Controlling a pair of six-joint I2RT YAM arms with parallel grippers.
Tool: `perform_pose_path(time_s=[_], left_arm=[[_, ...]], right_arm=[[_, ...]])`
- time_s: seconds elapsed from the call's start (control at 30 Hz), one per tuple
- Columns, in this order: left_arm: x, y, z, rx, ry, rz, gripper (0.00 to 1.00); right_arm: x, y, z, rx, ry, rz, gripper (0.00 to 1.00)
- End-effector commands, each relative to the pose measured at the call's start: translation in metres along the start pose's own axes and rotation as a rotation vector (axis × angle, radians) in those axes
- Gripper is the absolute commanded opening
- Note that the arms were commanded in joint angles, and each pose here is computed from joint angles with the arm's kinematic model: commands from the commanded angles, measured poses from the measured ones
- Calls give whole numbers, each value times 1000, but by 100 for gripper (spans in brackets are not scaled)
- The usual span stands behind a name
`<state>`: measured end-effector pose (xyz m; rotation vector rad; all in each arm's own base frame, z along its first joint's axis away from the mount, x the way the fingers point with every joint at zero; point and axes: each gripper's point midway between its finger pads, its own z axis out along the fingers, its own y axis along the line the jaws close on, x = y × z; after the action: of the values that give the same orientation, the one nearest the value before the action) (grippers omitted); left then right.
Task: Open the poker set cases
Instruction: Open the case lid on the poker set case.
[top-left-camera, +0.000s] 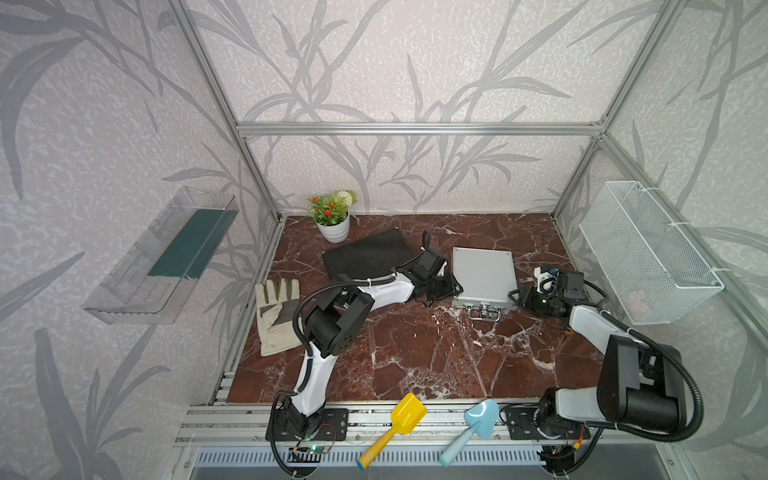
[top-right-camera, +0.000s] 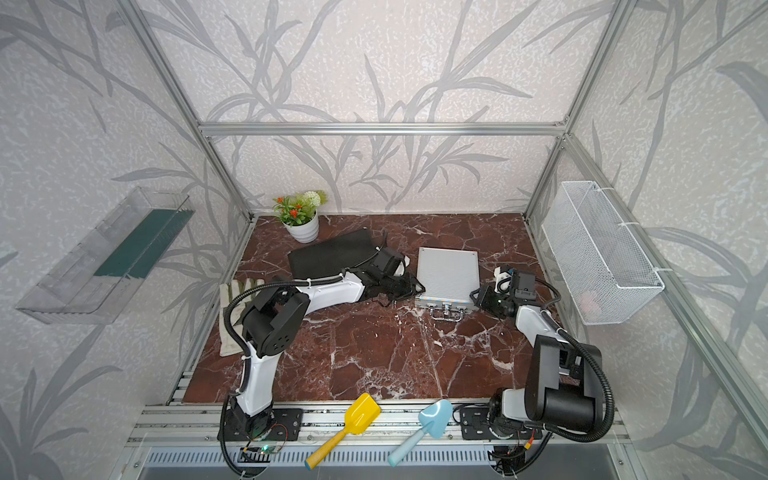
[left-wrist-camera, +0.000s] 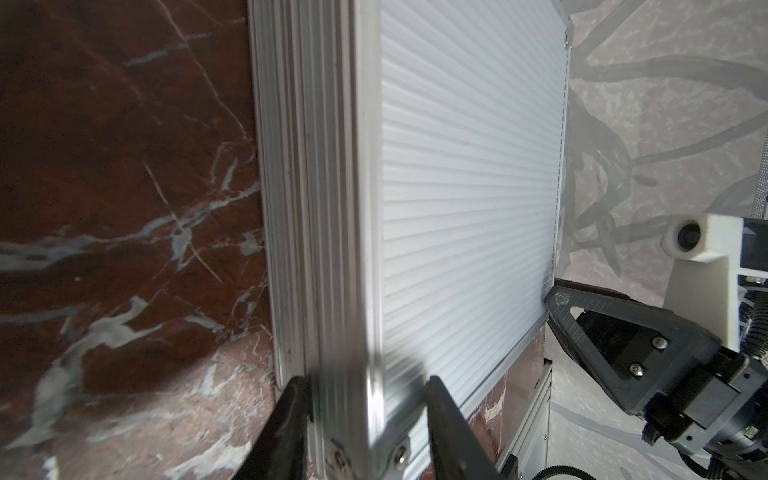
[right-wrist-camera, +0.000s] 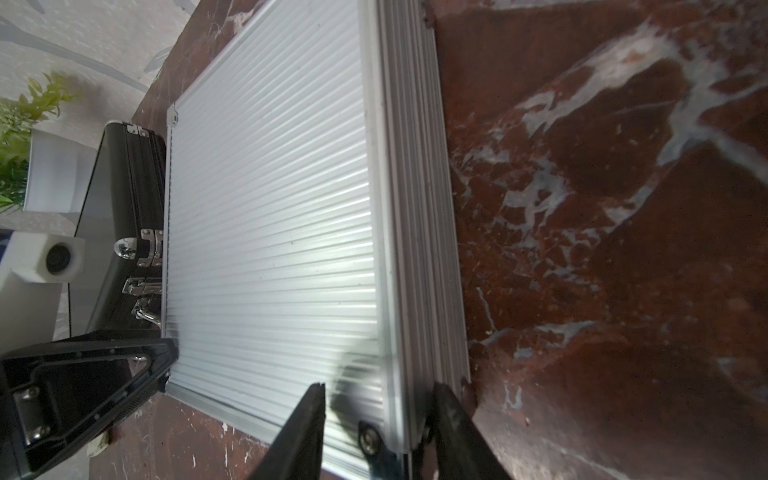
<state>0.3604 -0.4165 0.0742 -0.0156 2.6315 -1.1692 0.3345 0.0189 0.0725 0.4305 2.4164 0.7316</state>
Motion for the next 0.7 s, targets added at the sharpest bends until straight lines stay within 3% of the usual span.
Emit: perform_pose_path(time_s=[0.0, 0.23, 0.43, 0.67], left_arm=[[1, -21, 2, 57, 21, 16, 34], [0, -27, -8, 63, 9, 15, 34], [2, -33, -9, 89, 21, -2, 31], [0, -61, -25, 148, 2, 30, 25]], right_arm=[[11, 0, 2, -5, 42, -11, 47], [2, 1, 2, -11, 26, -17, 49], [10, 6, 4, -58, 54, 1, 43], [10, 47, -20, -231, 27, 30, 40]])
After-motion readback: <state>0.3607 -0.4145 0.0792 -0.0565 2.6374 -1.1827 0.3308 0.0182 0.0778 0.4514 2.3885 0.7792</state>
